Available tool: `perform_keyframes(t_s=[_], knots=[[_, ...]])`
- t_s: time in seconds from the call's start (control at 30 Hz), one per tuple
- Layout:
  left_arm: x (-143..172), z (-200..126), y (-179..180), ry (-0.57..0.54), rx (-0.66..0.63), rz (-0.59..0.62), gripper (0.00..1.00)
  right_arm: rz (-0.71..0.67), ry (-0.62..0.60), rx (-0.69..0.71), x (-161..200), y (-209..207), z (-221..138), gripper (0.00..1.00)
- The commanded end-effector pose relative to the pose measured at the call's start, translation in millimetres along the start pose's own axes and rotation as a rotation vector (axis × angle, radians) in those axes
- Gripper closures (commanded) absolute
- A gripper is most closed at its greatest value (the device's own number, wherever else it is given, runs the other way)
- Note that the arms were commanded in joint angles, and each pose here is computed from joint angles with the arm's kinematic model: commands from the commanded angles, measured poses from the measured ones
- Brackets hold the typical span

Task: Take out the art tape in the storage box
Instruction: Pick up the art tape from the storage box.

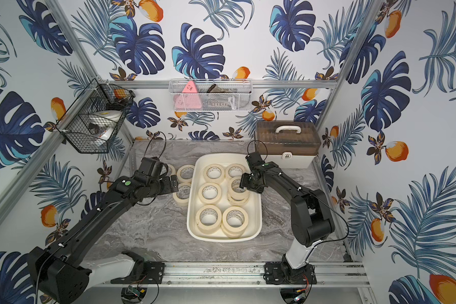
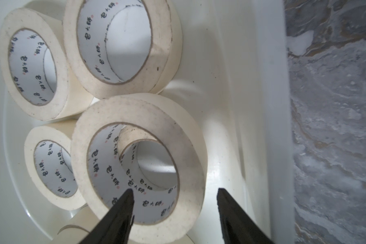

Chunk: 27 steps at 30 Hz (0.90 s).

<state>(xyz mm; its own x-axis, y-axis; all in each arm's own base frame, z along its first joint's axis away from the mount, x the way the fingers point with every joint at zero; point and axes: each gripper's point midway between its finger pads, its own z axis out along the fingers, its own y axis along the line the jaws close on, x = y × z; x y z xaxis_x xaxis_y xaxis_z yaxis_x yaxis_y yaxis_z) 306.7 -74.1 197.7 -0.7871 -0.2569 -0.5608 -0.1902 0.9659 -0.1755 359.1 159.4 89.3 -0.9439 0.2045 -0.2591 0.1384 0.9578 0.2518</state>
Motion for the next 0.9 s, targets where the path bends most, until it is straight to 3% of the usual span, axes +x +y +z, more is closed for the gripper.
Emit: perform_keyframes(t_s=[0.0, 0.37, 0.63, 0.87], knots=[[2.1, -2.9, 4.3, 0.010, -0.017, 0.022, 0.01, -0.003, -0.021, 0.014, -7.8, -0.3, 4.6, 0.37], [-1.3, -14.9, 12.3, -0.020, -0.044, 0.023, 0.01, -0.005, 0.002, 0.031, -8.8, -1.3, 19.1, 0.55], [1.4, -16.2, 15.3, -0.020, -0.052, 0.030, 0.01, -0.035, -0.043, -0.027, -11.5, 10.1, -1.0, 0.82], [-1.7, -23.9, 6.7, -0.028, -0.001, 0.030, 0.01, -0.075, -0.083, -0.006, -15.5, 20.0, -26.2, 0.87]])
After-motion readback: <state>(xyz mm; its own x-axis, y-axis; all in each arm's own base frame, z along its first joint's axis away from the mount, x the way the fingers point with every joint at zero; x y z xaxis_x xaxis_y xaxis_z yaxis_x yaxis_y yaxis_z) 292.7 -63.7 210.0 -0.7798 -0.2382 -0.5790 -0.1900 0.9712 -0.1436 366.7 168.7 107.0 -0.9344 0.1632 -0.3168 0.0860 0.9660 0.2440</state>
